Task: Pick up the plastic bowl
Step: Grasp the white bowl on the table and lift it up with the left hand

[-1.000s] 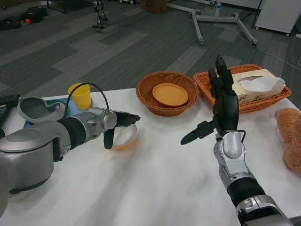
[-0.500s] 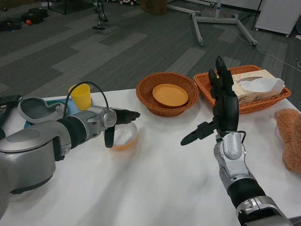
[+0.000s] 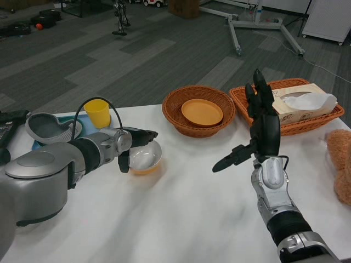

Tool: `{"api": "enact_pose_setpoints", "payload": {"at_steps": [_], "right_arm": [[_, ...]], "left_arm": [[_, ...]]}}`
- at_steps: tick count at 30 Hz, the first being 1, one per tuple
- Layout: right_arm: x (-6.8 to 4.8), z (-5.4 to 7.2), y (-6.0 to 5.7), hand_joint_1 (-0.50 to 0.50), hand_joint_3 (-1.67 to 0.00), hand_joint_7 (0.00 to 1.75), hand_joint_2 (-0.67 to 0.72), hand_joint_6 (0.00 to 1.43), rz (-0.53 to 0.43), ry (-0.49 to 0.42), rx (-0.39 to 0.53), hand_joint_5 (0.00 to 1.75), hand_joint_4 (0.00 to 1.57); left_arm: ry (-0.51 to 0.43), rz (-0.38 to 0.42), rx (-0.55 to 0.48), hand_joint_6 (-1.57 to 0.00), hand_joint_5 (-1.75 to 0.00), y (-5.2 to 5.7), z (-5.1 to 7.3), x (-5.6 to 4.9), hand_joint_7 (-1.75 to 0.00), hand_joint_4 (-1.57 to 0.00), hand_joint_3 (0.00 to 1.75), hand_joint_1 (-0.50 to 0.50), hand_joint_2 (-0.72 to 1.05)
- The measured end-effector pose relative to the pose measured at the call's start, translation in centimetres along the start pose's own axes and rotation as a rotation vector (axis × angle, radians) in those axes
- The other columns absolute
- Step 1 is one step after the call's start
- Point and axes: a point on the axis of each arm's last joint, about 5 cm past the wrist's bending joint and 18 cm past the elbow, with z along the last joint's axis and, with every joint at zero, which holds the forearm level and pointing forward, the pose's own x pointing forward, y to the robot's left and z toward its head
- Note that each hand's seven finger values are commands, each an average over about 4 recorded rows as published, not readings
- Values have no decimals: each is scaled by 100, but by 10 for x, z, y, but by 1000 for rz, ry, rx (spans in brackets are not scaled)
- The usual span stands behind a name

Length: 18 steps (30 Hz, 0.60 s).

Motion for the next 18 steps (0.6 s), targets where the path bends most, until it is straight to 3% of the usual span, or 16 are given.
{"api": "enact_pose_setpoints", "payload": {"at_steps": [18], "right_arm": [[-2,-3,2,-46,0,0,47,0,1,20,8,0,0]], "left_arm": [[-14,-35,43,0,0,-9,5,2,-7,0,9,12,60]]}}
